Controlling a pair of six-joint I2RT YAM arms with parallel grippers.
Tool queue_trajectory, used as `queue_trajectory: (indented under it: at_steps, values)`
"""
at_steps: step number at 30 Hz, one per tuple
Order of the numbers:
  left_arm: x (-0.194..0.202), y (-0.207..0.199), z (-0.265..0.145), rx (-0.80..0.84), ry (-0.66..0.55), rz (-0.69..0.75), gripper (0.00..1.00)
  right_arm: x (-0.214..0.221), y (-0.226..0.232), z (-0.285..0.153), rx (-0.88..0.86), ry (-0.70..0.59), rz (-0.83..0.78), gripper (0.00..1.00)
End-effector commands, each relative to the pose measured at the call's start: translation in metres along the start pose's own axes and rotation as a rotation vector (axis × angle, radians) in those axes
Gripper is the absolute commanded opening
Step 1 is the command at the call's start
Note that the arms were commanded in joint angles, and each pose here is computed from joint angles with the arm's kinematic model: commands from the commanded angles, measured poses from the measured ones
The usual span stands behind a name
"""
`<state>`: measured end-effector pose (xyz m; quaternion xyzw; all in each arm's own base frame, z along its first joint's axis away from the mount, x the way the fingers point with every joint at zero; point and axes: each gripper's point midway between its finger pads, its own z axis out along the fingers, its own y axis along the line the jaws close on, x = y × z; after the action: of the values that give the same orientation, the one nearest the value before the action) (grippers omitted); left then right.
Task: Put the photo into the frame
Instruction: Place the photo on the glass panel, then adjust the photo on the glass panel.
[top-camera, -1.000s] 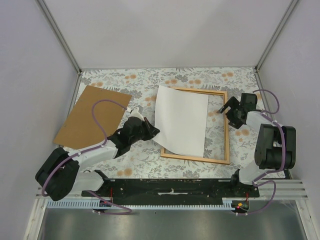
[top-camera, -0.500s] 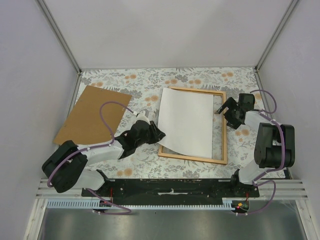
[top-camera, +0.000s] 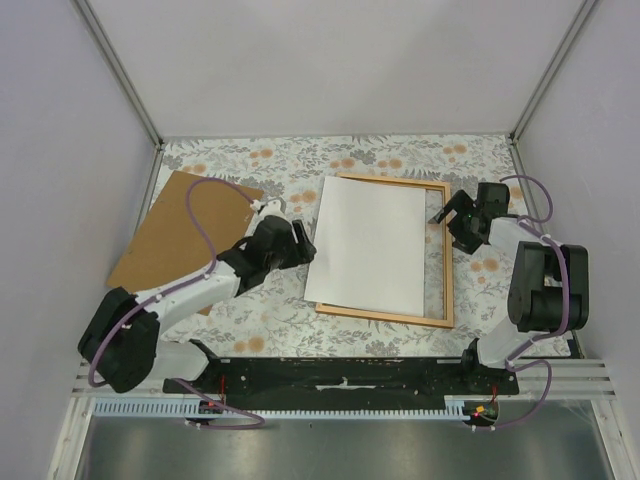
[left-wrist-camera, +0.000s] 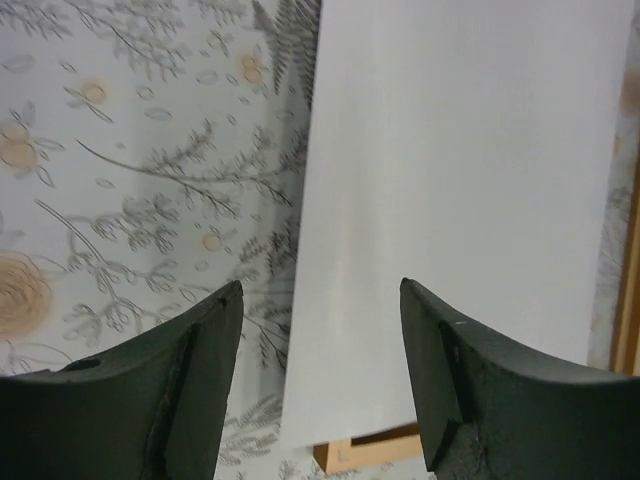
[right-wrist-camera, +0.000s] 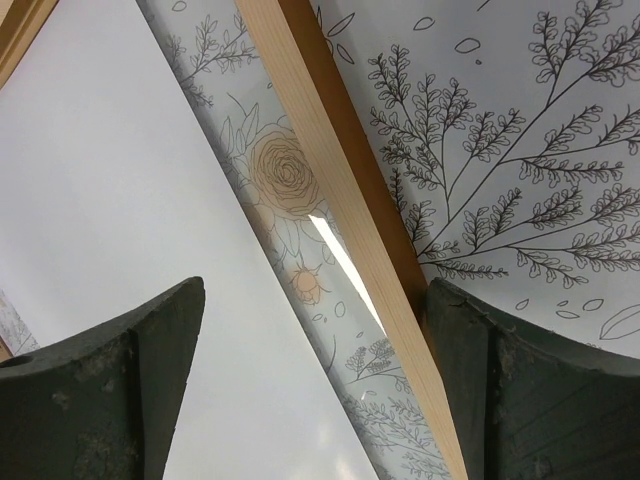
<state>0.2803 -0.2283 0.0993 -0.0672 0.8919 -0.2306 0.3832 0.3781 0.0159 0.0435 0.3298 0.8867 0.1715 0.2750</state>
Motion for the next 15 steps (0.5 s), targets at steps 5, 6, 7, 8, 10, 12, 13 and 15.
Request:
queue_trajectory:
  at_steps: [5, 6, 7, 8, 10, 12, 13, 15]
  values:
    - [-0.037, 0.009, 0.061, -0.101, 0.142, 0.184, 0.67, -0.012, 0.015, 0.004, -0.038, -0.016, -0.023, 0.98]
    - [-0.038, 0.005, 0.07, -0.095, 0.163, 0.194, 0.67, -0.012, 0.015, 0.005, -0.039, -0.011, -0.024, 0.98]
    - [-0.038, 0.004, 0.077, -0.099, 0.188, 0.203, 0.67, -0.011, 0.016, 0.005, -0.043, -0.01, -0.026, 0.98]
    - [-0.043, 0.0, 0.083, -0.088, 0.19, 0.206, 0.66, -0.012, 0.015, 0.005, -0.043, -0.01, -0.025, 0.98]
    - [-0.045, 0.004, 0.093, -0.106, 0.216, 0.205, 0.67, -0.012, 0.017, 0.005, -0.051, -0.009, -0.029, 0.98]
    - [-0.049, 0.006, 0.101, -0.09, 0.224, 0.195, 0.68, -0.012, 0.018, 0.005, -0.057, -0.009, -0.031, 0.98]
    - [-0.048, 0.001, 0.102, -0.051, 0.243, 0.19, 0.68, -0.011, 0.018, 0.005, -0.057, -0.005, -0.032, 0.98]
    - [-0.046, 0.001, 0.107, -0.029, 0.27, 0.193, 0.69, -0.011, 0.018, 0.005, -0.058, -0.006, -0.033, 0.98]
